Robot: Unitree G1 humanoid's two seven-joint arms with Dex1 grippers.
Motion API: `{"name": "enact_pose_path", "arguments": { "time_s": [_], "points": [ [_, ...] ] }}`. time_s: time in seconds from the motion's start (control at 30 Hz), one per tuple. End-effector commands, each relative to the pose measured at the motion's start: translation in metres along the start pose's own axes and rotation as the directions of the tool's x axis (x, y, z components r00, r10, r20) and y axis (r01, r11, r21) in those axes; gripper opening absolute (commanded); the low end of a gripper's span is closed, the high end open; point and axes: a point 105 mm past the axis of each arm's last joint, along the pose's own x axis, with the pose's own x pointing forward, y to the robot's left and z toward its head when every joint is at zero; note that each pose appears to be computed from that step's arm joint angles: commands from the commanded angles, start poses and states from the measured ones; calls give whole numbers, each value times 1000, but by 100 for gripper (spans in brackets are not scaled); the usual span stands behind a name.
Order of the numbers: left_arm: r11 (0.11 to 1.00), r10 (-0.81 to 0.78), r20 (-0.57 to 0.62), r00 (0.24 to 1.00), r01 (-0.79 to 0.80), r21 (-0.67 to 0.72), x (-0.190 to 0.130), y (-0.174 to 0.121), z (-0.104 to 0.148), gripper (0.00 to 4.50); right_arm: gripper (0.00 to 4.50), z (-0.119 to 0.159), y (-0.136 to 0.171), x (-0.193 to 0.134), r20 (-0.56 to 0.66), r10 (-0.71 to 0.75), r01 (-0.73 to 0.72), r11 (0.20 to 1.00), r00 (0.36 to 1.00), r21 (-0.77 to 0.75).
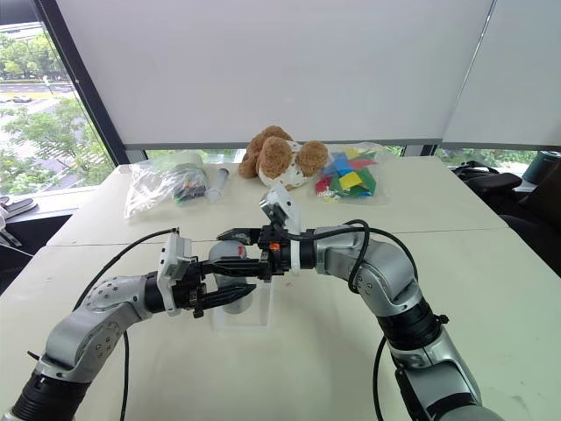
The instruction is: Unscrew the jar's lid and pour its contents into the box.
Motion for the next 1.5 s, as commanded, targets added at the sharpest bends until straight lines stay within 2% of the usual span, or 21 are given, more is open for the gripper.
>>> {"name": "enact_pose_path", "arguments": {
  "time_s": [0.03, 0.17, 0.3, 0.4, 0.53, 0.6, 0.67, 0.77, 0.87, 0.97, 1.1, 1.3, 1.5],
  "points": [
    [998, -27, 39, 999, 25, 61, 4, -3, 16, 221, 230, 11, 2, 0, 19, 19, -18, 998, 1000, -61],
    [994, -90, 52, 995, 87, 62, 4, -9, 21, 221, 230, 20, 11, -8, 47, 161, -154, 980, 986, -124],
    [969, -242, 46, 969, 238, 72, 7, -25, 24, 221, 230, 20, 28, -23, 1, 394, -389, 908, 919, -154],
    [939, -336, 43, 941, 332, 87, 9, -36, 27, 221, 230, 20, 29, -27, -45, 465, -465, 868, 884, -175],
    [920, -384, 45, 922, 378, 105, 11, -43, 31, 221, 230, 23, 26, -29, -88, 492, -500, 847, 866, -183],
    [920, -384, 49, 922, 377, 109, 12, -43, 31, 221, 230, 27, 22, -28, -79, 469, -476, 861, 879, -179],
    [924, -372, 52, 927, 365, 113, 12, -41, 32, 221, 337, 32, 18, -27, -49, 443, -444, 875, 895, -194],
    [935, -346, 55, 937, 339, 108, 10, -39, 31, 221, 443, 38, 18, -30, -16, 426, -420, 884, 905, -204],
    [959, -273, 56, 960, 267, 92, 5, -29, 29, 221, 443, 43, 7, -38, 48, 329, -309, 921, 943, -239],
    [970, -231, 51, 972, 226, 87, 2, -23, 28, 221, 443, 42, 2, -43, 55, 276, -255, 935, 960, -245],
    [991, -111, 45, 993, 107, 86, -5, 1, 24, 221, 443, 34, -4, -41, 60, 189, -169, 954, 980, -249],
    [993, -96, 56, 994, 91, 79, 4, 3, 21, 221, 443, 22, -3, -16, 56, 118, -103, 967, 991, -232],
    [992, -104, 62, 993, 99, 81, 11, 2, 20, 221, 443, 27, -12, -4, 57, 55, -41, 975, 997, -218]
  ]
}}
